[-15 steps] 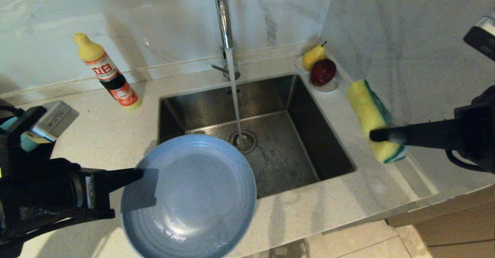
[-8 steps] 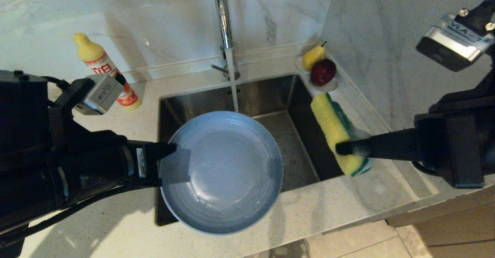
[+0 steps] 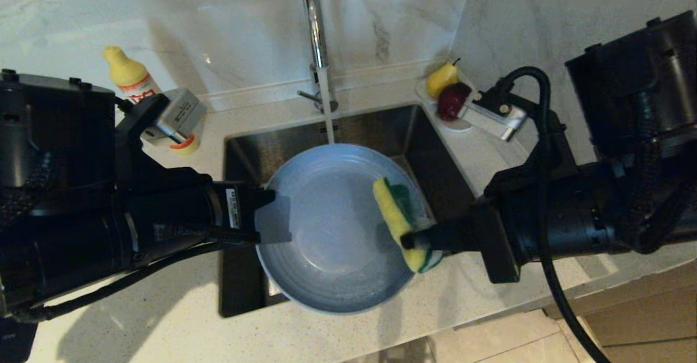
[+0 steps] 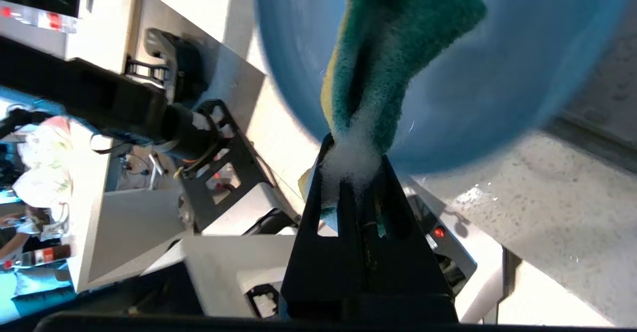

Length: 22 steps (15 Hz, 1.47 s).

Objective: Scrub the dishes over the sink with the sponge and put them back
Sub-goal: Wipe the plate

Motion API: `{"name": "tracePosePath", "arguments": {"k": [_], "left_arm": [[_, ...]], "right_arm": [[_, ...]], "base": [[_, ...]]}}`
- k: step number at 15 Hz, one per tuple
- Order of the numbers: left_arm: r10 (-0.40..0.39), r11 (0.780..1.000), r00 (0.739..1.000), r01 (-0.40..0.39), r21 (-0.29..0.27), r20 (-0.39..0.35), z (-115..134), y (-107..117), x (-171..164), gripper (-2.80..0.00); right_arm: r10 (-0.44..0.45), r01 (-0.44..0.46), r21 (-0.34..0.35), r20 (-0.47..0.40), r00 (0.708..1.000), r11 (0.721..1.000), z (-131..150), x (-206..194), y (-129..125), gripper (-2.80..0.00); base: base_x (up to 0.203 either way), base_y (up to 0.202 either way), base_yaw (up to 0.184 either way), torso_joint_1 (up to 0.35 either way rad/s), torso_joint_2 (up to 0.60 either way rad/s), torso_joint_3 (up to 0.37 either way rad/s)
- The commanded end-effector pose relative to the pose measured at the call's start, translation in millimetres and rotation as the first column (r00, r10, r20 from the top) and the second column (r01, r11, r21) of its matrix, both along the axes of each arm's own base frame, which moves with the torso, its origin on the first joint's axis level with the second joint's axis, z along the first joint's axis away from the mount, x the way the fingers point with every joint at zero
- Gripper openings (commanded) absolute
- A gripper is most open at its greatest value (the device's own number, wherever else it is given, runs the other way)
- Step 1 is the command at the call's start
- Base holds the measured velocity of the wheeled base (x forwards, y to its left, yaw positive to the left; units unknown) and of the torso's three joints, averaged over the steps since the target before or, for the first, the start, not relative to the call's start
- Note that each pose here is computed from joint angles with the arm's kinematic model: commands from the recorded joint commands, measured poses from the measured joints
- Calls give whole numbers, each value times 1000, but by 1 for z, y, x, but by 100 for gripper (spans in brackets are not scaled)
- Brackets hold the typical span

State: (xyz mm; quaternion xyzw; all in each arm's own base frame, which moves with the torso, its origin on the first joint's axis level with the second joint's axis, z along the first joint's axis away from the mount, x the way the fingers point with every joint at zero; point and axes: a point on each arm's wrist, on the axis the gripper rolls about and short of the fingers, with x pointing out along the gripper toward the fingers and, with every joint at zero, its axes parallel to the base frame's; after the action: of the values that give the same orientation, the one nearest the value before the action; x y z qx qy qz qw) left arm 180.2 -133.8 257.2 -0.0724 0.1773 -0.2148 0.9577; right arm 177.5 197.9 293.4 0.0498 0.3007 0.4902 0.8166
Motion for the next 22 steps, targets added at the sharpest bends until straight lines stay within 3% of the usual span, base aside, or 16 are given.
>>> {"name": "tracePosePath", "arguments": {"k": [1, 3, 10, 22], "left_arm": [[-9, 1000, 1000, 9, -16, 19, 0, -7, 4, -280], [-6, 999, 999, 8, -41, 53, 3, -10, 8, -280], [-35, 999, 999, 36, -33, 27, -6, -14, 4, -280], [-44, 995, 994, 53, -89, 101, 9, -21, 3, -280]], "right_arm": [[-20, 19, -37, -18, 1000, 999, -11, 17, 21, -280], [-40, 39, -49, -20, 999, 998, -14, 27, 32, -280], [-109, 109, -70, 8, 994, 992, -7, 46, 51, -280], [-39, 39, -120, 9, 999, 992, -3, 21, 80, -280]], "base": [[0, 0, 0, 0, 0, 0], [0, 0, 0, 0, 0, 0], [0, 0, 0, 0, 0, 0], [0, 0, 0, 0, 0, 0]]}}
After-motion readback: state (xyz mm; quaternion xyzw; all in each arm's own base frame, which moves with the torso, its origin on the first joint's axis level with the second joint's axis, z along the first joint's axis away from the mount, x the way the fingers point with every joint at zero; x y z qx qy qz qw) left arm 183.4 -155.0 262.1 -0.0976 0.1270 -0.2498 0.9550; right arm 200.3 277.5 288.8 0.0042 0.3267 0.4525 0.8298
